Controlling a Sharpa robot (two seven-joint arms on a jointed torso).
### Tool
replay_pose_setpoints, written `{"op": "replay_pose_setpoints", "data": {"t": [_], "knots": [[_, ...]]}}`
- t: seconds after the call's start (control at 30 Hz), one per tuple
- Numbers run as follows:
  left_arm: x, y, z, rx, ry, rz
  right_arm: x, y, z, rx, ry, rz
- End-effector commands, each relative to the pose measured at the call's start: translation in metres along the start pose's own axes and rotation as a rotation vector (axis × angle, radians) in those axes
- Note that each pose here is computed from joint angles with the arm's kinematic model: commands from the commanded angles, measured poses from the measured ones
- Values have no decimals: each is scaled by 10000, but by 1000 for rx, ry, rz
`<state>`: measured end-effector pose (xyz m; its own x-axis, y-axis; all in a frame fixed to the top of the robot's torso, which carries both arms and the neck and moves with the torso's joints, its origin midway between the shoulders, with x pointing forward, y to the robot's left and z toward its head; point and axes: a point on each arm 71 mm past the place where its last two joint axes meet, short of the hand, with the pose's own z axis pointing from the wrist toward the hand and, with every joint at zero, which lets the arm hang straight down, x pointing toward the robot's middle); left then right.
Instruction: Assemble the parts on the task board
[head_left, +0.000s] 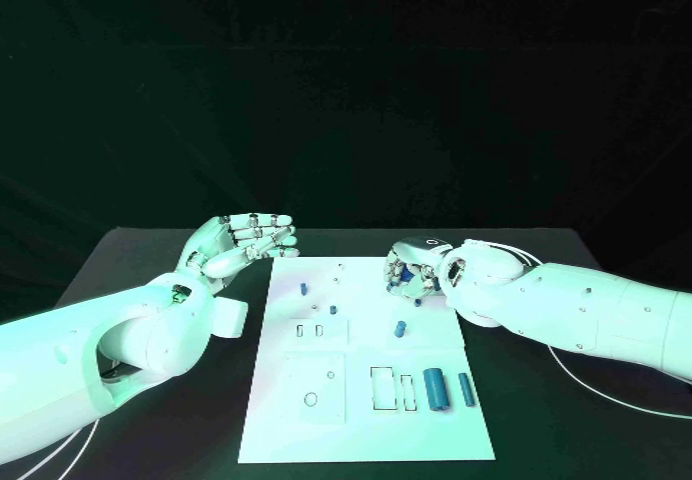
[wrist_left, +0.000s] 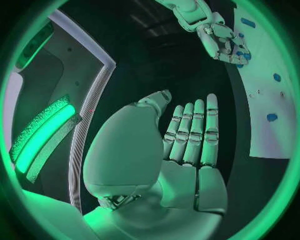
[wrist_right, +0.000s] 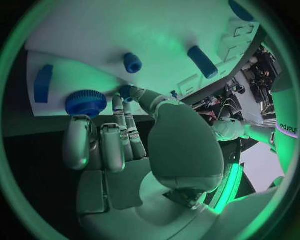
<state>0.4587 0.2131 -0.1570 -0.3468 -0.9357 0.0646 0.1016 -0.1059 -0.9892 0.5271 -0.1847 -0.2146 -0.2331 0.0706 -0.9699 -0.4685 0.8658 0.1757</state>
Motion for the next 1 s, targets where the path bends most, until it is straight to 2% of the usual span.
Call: {"op": "replay_pose_setpoints", "data": {"t": [0.03, 0.2, 0.53, 1.0], "knots": [[26, -17, 6, 5, 25, -9, 12, 0, 0, 2, 5, -24], [30, -15, 8, 3, 27, -10, -14, 18, 2, -4, -37, -26], [27, -13, 10, 2, 28, -10, -105, 122, 11, -21, -173, -11], [30, -16, 22, 4, 28, -10, -175, 391, 204, -42, -260, -6]]}}
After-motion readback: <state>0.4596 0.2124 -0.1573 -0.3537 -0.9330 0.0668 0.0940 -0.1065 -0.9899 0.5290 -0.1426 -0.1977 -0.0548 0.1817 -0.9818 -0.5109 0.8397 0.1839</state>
